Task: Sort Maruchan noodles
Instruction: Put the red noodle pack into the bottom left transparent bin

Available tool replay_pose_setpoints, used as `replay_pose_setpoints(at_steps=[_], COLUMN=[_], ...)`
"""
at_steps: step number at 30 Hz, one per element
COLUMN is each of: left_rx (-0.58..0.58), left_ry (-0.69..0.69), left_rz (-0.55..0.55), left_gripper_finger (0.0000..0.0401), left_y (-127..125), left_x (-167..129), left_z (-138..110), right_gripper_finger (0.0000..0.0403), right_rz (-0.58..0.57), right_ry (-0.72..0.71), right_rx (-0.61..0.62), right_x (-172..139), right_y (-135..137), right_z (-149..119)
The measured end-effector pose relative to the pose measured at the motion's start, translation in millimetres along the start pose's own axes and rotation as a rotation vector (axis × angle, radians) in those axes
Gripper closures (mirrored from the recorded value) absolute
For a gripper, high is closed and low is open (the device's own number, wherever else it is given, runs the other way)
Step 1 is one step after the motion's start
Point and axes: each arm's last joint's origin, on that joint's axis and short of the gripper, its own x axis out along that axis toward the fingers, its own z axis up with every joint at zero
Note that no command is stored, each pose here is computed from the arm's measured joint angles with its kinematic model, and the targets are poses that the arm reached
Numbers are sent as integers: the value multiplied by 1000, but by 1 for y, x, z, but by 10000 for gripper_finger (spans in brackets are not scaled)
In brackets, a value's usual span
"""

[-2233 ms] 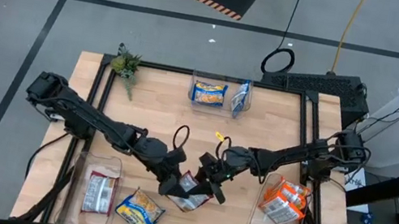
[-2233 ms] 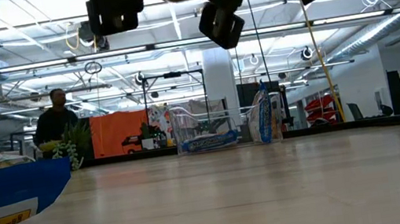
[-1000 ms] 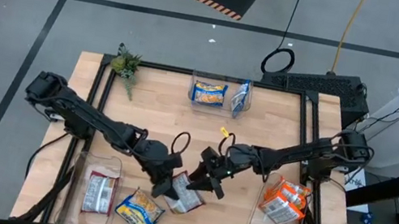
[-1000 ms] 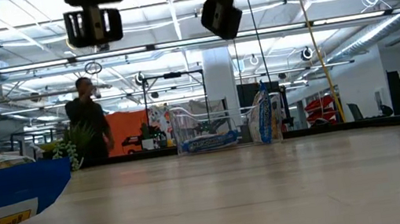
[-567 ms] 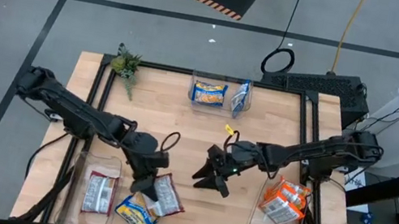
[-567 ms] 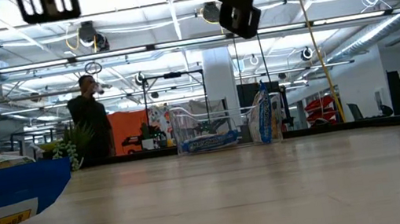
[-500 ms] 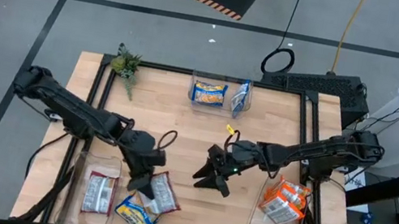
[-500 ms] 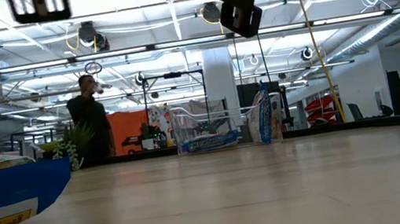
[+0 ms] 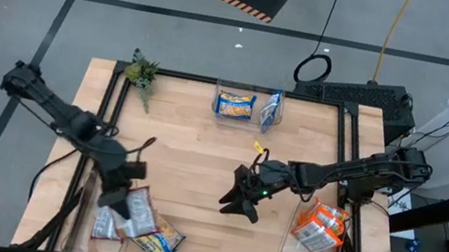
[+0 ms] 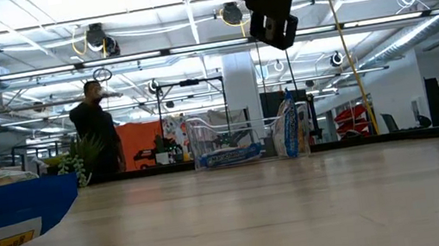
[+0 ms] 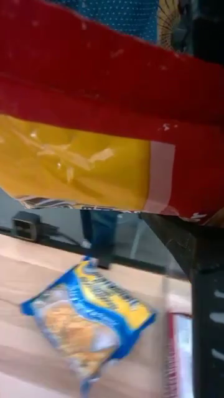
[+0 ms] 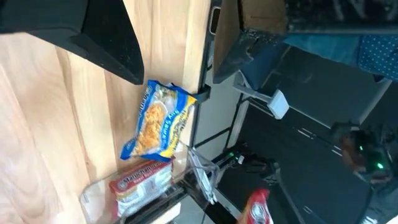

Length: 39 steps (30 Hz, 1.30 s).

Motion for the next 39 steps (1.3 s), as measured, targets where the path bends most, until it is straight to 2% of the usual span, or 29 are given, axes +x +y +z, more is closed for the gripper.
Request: replay_pose_setpoints(at_steps=[2,6,9,12,16,18,23,28,33,39], left_rx=[-17,-41,-47,-35,-3,22,85,117,111,114], left_ry=[31,149,217,224,163,151,201,249,261,279], left_rz=[16,132,274,445,645,702,823,997,1075,1083], left_gripper_finger=[249,249,249,249,249,249,249,249,249,232], left_y=[-2,4,15,26,36,38,43,54,61,64], left_x=[-4,-7,-9,-12,-10,-4,20,41,59,72], left_z=[-13,-40,-55,-65,-71,-73,-75,-78,-78,-78], right_gripper_finger=[218,218,218,218,218,218,218,218,218,218], right_rz=[-6,-8,-15,-20,-16,-13,-23,-28,-30,-30], right_ry=[6,9,17,22,29,34,30,31,36,37], right_rx=[7,28,53,73,89,95,110,98,105,113], right_x=[0,-1,-1,-2,-1,0,2,4,4,4], right_y=[-3,-6,-9,-11,-10,-9,-3,0,0,0], right_z=[-3,-7,-11,-14,-16,-17,-22,-26,-26,-26])
